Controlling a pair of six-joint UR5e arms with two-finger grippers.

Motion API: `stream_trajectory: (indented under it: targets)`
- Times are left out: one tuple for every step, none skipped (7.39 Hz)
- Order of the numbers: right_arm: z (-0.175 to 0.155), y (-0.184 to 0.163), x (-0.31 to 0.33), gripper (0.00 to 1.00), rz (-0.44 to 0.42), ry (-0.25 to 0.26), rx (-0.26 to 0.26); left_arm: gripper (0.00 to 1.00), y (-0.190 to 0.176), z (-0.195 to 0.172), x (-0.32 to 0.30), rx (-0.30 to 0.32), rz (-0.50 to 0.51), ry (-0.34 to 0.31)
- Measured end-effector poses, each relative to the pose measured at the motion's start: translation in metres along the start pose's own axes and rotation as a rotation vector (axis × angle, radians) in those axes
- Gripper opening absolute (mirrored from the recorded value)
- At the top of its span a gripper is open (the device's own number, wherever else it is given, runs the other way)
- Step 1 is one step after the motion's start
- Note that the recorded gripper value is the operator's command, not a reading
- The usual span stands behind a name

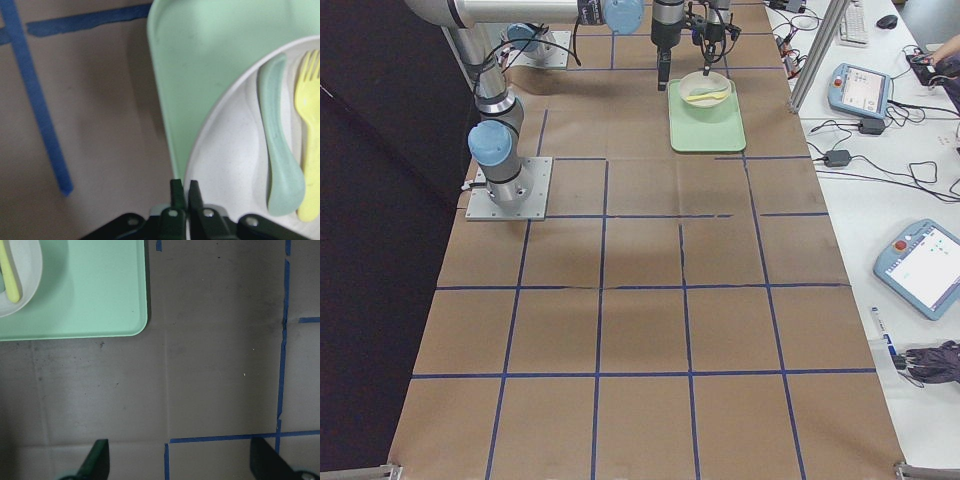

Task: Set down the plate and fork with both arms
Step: 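Slide the plate with the left gripper onto the mint-green tray, then open the left gripper and lift it away from the plate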

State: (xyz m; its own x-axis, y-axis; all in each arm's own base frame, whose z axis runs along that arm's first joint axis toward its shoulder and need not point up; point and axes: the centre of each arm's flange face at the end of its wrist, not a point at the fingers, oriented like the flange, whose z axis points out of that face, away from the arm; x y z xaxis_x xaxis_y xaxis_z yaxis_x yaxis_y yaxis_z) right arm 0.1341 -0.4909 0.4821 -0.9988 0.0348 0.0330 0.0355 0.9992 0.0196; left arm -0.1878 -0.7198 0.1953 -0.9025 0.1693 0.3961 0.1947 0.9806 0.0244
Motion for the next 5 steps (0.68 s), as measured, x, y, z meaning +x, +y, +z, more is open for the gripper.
stream_trajectory:
  targets:
    - [0.0,0.0,0.0,1.0,0.0,0.0,0.0,0.07,-0.01,0.01,0.003,-0.003,-0.01,0.002]
    - [0.0,0.0,0.0,1.0,0.0,0.0,0.0,0.14,-0.014,0.018,0.006,-0.009,-0.019,0.001]
    - [0.0,0.0,0.0,1.0,0.0,0.0,0.0,0.36,-0.016,0.023,0.01,-0.012,-0.025,-0.001]
    - [0.0,0.0,0.0,1.0,0.0,0.0,0.0,0.77,-0.017,0.025,0.012,-0.014,-0.028,-0.002]
    - [0.0,0.0,0.0,1.0,0.001,0.0,0.0,0.95,-0.017,0.026,0.013,-0.015,-0.029,-0.004]
